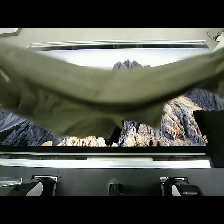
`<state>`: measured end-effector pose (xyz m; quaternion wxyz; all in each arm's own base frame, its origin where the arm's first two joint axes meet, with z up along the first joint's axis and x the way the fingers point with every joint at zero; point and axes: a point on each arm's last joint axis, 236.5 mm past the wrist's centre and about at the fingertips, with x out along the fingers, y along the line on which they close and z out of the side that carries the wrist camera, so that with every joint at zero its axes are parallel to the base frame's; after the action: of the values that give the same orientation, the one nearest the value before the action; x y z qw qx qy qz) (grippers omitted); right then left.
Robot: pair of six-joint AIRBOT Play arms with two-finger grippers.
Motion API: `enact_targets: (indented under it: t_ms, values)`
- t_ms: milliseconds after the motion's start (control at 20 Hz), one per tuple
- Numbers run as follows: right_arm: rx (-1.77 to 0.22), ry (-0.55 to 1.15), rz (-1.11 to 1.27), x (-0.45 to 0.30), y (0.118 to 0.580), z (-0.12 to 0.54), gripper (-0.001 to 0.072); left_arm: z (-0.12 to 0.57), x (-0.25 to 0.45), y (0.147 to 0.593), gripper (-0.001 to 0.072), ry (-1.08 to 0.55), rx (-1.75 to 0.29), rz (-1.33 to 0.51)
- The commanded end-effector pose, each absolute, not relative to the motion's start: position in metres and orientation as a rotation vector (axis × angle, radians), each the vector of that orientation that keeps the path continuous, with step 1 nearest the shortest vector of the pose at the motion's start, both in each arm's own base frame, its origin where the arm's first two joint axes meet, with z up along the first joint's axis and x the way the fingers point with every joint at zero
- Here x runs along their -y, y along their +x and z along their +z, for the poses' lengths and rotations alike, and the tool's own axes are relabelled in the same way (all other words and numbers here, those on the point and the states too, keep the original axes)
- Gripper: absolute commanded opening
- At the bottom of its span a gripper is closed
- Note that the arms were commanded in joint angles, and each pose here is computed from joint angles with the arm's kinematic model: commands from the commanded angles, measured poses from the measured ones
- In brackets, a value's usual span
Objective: Fold the clothes and pants, and hang the long-sleeved shirts on hangers.
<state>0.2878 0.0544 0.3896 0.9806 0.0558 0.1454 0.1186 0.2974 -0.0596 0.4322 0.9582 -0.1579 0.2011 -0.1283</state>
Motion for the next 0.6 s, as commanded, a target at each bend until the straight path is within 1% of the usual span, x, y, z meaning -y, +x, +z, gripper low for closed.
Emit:
enact_targets:
  t_ms: [0,100,150,250,350,450,550]
  values:
    - [-0.500,0.195,0.290,-0.071,0.272,0.348,0.0031,0.389,0.053,0.278,0.0014,-0.382,-0.587,-0.188]
    - [-0.699,0.252,0.349,-0.085,0.299,0.297,0.0031,0.330,0.048,0.308,0.0015,-0.406,-0.756,-0.168]
    - [-0.801,0.294,0.371,-0.091,0.315,0.265,0.0032,0.288,0.045,0.325,0.0015,-0.421,-0.860,-0.158]
    - [-0.967,0.374,0.370,-0.094,0.353,0.194,0.0032,0.199,0.038,0.362,0.0015,-0.468,-0.998,-0.127]
    - [-1.041,0.411,0.318,-0.086,0.396,0.121,0.0032,0.104,0.026,0.397,0.0015,-0.541,-1.054,-0.050]
    - [-1.079,0.458,0.243,-0.075,0.436,0.057,0.0032,0.022,0.017,0.418,0.0015,-0.615,-1.099,0.029]
    - [-1.105,0.517,0.178,-0.068,0.467,0.001,0.0032,-0.033,0.022,0.435,0.0015,-0.712,-1.150,0.056]
